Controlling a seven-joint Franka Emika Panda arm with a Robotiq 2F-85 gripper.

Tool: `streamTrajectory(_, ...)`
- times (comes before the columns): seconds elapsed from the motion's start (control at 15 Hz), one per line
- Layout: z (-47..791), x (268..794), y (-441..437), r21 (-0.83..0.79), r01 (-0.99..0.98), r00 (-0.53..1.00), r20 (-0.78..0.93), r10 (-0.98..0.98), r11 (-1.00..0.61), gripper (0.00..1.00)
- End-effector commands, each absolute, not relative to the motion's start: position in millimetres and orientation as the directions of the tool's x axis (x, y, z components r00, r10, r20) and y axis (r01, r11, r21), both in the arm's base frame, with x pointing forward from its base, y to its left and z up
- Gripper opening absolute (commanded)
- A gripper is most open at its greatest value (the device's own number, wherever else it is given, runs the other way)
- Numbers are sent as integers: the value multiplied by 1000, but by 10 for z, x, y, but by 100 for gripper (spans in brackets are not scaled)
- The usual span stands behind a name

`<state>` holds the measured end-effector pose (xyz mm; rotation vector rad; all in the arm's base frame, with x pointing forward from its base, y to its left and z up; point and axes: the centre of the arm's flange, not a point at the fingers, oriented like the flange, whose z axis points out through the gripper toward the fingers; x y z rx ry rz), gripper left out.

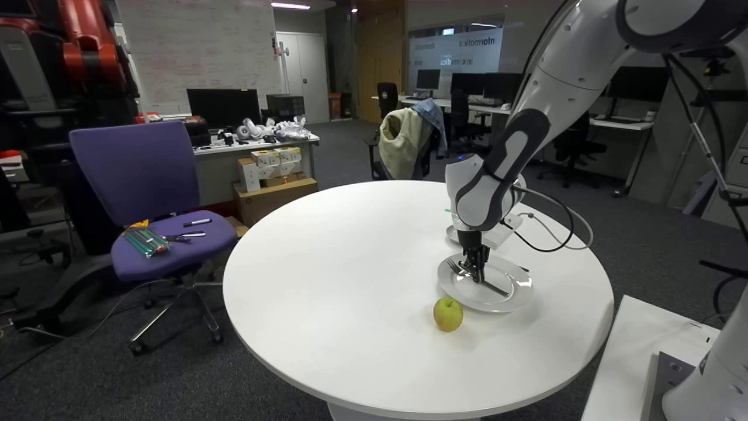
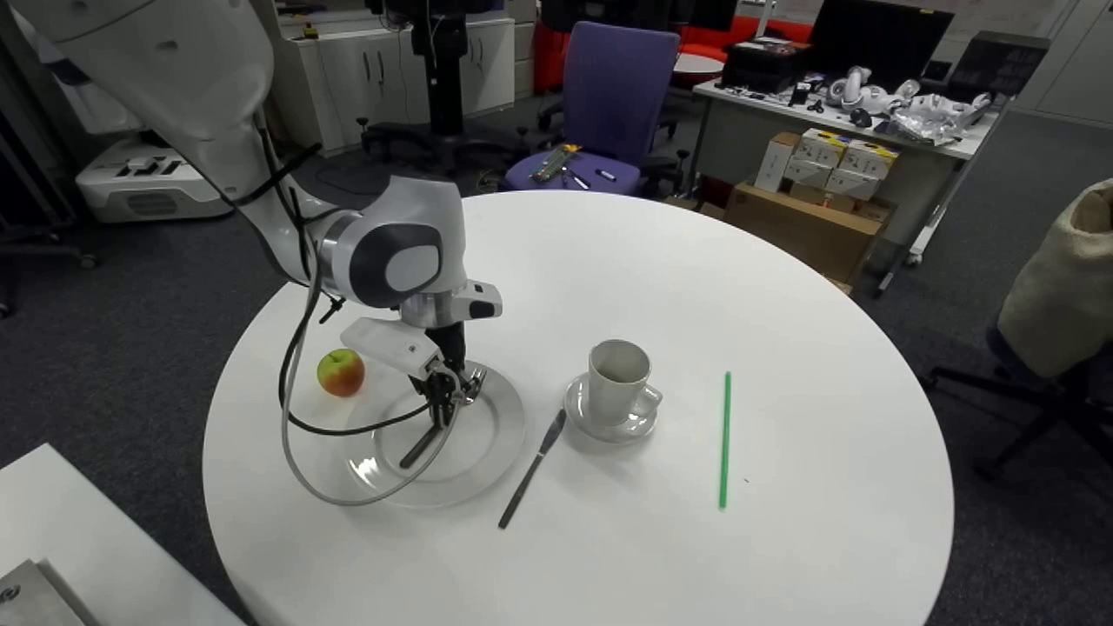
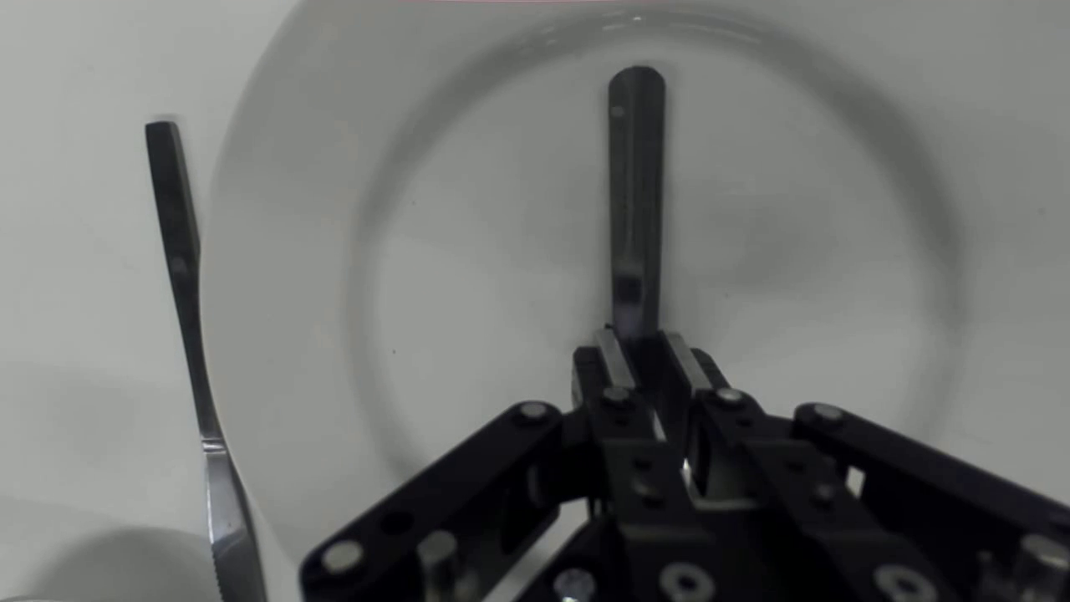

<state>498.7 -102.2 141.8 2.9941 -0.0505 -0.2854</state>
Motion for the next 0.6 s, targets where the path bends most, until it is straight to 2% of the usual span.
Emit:
streamTrajectory(0.0, 1497, 4900, -937, 153, -9, 989, -144, -32, -988, 3)
streamTrajectory(0.53, 1676, 4817, -633, 191, 64, 997, -43, 57, -979, 3)
